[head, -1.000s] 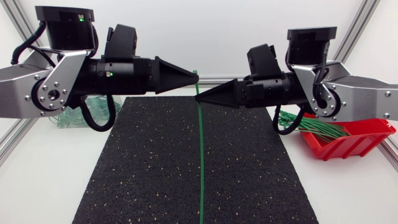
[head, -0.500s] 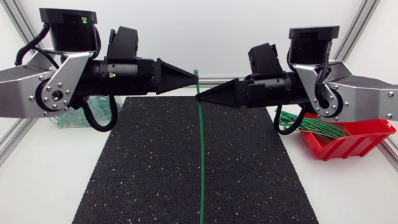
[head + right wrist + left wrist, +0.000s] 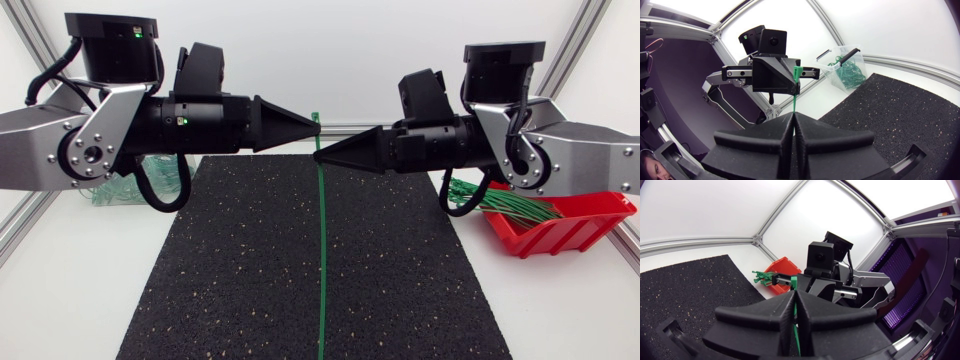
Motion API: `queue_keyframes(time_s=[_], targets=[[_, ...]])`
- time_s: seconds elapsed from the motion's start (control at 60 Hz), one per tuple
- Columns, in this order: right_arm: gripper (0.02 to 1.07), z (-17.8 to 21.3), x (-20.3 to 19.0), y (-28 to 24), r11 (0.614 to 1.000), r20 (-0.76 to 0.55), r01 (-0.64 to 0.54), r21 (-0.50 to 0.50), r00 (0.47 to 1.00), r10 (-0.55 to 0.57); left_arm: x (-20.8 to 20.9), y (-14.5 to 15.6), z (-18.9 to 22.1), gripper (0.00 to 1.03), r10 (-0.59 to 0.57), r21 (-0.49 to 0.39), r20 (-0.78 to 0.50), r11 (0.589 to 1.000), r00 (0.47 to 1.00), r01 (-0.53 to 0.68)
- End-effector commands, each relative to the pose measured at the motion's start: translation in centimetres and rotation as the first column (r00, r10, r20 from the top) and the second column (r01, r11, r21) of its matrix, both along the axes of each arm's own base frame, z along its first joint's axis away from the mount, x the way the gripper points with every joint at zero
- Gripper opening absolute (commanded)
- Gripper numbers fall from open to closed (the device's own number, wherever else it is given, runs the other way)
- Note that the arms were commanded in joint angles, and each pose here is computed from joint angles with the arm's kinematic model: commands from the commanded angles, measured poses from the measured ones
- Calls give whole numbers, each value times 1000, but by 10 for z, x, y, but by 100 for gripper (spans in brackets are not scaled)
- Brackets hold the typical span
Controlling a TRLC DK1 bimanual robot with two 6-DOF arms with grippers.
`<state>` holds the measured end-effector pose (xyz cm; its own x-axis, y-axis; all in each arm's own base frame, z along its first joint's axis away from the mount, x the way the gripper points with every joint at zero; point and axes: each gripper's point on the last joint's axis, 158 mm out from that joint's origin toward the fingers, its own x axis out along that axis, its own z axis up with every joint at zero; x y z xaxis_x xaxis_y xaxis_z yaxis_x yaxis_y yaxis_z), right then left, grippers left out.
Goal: Take a green cable tie from the red box, thread the tail through the head to close it, then place it in the transparent bin on the left.
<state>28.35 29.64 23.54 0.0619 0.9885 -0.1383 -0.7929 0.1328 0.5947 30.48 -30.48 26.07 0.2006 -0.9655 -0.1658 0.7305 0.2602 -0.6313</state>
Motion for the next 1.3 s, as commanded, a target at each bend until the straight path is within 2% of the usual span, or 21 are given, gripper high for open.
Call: queue_keyframes(time_s=[0.0, 0.25, 0.367, 0.45, 0.483, 0.533, 0.55, 0.617, 0.767, 0.9, 0.983, 1.067, 1.233, 1.283], targets=[[8, -10, -6, 7, 1000, -38, -17, -6, 999, 17, -2, -4, -3, 4, -5, -3, -23, 1000, 1000, 5], [10, -11, -9, 9, 1000, -20, -19, -11, 1000, 19, 1, 1, -1, 4, 9, -2, -16, 1000, 1000, -9], [31, -16, -10, 7, 999, -3, -22, -28, 1000, 22, 3, 8, -2, 4, 20, 4, 2, 1000, 1000, -20], [50, -20, -12, 4, 998, 34, -28, -63, 999, 31, 5, 12, -1, 4, 30, 7, 17, 1000, 999, -30], [64, -24, -15, 3, 996, 59, -40, -83, 997, 45, 6, 16, 0, 4, 36, 8, 18, 999, 999, -36], [100, -31, -19, 1, 990, 96, -50, -130, 993, 63, 5, 19, 1, 4, 33, 7, 21, 999, 999, -34], [105, -35, -20, 0, 987, 117, -49, -150, 991, 67, 5, 20, 1, 4, 36, 8, 26, 999, 999, -36], [104, -40, -26, -2, 977, 202, -42, -207, 976, 84, 6, 25, -1, 4, 34, 16, 25, 999, 999, -35], [104, -34, -40, -7, 974, 304, -47, -223, 946, 115, 2, 29, -12, 4, 11, 47, 15, 999, 1000, -11], [104, -48, -32, -21, 951, 345, 16, -309, 934, 97, 4, 40, -20, 4, 10, 62, -14, 998, 1000, -9], [104, -71, -33, -32, 904, 382, 31, -427, 912, 149, 7, 50, -23, 4, 16, 68, -29, 998, 999, -14], [104, -84, -24, -44, 875, 396, 82, -477, 909, 131, 9, 57, -24, 4, 16, 63, -47, 998, 999, -13], [104, -107, -5, -60, 784, 447, 200, -588, 888, 109, 17, 65, -32, 4, 23, 62, -114, 998, 993, -16], [104, -108, -5, -59, 775, 469, 214, -595, 875, 119, 21, 70, -35, 4, 32, 62, -134, 998, 990, -24]])
